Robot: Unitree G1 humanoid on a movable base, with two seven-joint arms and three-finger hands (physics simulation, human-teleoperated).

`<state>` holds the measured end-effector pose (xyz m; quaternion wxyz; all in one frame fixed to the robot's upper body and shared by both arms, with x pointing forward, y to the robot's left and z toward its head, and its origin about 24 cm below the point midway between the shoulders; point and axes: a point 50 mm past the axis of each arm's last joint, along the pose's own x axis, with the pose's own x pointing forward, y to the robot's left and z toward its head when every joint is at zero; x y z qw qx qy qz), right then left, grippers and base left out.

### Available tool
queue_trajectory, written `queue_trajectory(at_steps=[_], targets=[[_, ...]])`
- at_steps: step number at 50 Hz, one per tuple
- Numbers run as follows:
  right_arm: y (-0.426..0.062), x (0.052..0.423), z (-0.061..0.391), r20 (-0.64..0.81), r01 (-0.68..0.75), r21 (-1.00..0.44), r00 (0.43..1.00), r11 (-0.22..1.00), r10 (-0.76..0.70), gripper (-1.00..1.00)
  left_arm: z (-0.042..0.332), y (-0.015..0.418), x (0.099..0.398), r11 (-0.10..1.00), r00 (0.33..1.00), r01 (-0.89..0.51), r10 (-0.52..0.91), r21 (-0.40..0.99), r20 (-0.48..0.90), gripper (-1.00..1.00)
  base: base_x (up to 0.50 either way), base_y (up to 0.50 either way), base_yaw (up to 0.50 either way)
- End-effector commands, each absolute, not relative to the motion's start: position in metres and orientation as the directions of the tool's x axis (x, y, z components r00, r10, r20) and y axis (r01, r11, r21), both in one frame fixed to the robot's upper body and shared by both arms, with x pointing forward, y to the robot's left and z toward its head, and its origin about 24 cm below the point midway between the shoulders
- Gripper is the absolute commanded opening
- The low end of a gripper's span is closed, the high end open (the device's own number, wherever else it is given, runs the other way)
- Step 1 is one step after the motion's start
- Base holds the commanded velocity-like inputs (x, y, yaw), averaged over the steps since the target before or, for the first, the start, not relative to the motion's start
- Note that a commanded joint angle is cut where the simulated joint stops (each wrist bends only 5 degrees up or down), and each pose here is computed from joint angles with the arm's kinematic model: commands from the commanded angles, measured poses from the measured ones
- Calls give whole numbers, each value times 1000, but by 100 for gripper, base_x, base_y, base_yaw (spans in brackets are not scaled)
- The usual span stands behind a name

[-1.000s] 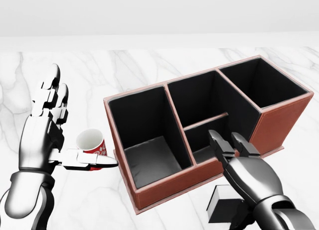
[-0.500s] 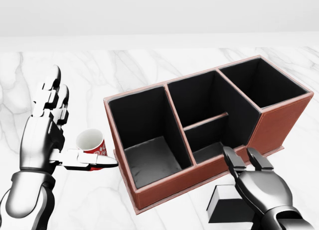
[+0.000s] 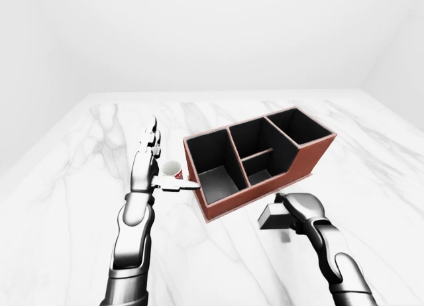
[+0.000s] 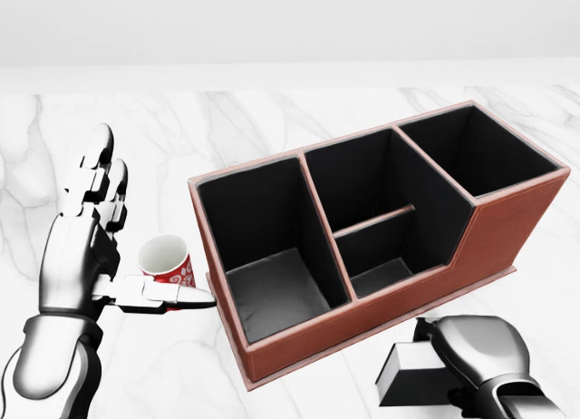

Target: Pick up the book and place it in the left compartment of the caddy.

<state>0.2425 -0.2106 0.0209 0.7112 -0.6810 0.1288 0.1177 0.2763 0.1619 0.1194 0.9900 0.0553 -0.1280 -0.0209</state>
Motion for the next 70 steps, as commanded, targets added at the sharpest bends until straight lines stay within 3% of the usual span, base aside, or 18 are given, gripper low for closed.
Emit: queue_trajectory(at_steps=[1,2,6,29,42,54,62,70], targets=[[-212,239,-6,-433,-433,-901,901,24,-12,-13,118,162,276,993,968,26,-54,113,246,100,0,0,0],[-211,241,-8,-434,-434,-901,901,22,-9,-39,117,161,276,993,968,27,-55,113,244,100,0,0,0],[-212,243,-10,-430,-430,-903,903,17,-9,-100,117,161,275,993,968,27,-54,113,243,100,0,0,0],[-212,246,18,-396,-396,-917,918,48,9,-100,122,163,275,993,963,25,-55,116,264,100,0,0,0],[-214,254,64,-340,-341,-938,940,70,24,-100,122,164,275,993,963,20,-50,114,263,100,0,0,0],[-235,235,104,-303,-303,-938,953,169,28,-100,124,165,276,994,961,18,-48,112,271,100,0,0,0],[-269,211,153,-74,-71,-950,997,304,2,-100,124,165,276,993,962,18,-48,114,267,100,0,0,0],[-255,219,186,74,42,-953,993,302,93,-100,124,164,275,993,962,19,-50,118,269,100,0,0,0]])
